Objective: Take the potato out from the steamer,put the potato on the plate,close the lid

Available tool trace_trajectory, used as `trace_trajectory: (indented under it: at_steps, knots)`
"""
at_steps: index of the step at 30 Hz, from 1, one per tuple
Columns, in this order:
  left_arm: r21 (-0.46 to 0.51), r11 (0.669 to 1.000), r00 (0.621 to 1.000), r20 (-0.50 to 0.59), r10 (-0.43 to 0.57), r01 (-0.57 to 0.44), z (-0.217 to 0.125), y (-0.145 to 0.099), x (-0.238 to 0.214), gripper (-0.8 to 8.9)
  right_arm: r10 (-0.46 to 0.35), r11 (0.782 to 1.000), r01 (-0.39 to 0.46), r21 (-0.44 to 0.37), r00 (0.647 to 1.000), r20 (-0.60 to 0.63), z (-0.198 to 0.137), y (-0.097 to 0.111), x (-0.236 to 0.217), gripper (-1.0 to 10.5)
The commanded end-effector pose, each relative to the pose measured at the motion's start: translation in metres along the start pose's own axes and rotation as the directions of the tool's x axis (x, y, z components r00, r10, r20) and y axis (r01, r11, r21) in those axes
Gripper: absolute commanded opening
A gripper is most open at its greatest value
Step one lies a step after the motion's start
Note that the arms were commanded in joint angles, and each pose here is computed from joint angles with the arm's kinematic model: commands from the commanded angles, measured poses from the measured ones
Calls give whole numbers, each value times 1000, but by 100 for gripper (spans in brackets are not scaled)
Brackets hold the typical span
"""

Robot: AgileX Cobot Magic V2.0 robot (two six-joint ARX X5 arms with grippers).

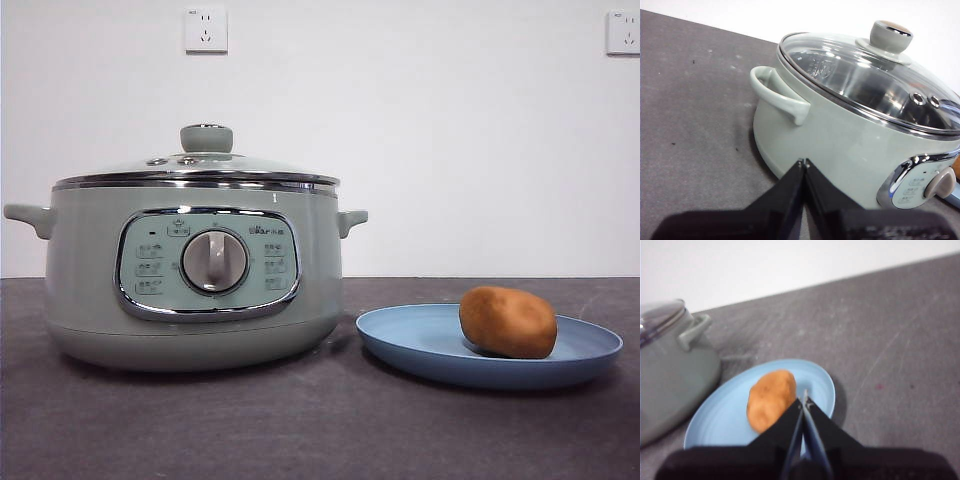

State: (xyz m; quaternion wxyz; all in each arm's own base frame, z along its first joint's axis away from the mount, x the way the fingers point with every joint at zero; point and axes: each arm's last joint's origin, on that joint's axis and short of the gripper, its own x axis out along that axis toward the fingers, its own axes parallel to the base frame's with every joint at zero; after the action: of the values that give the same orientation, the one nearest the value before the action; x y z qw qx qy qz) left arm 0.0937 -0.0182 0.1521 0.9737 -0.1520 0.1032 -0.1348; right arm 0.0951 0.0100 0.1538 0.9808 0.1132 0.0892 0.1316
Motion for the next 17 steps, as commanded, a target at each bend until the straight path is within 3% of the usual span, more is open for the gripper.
trace_trajectory:
  at_steps: [1, 17]
  knots:
    - [-8, 1000, 1000, -10, 3, -3, -4, 2, 1, -3, -5, 1000, 5, 25, 1000, -11, -4, -1, 1, 1]
    - [-8, 1000, 1000, -9, 3, -3, -4, 2, 1, -3, -3, 1000, 3, 24, 1000, -7, -4, -1, 1, 1]
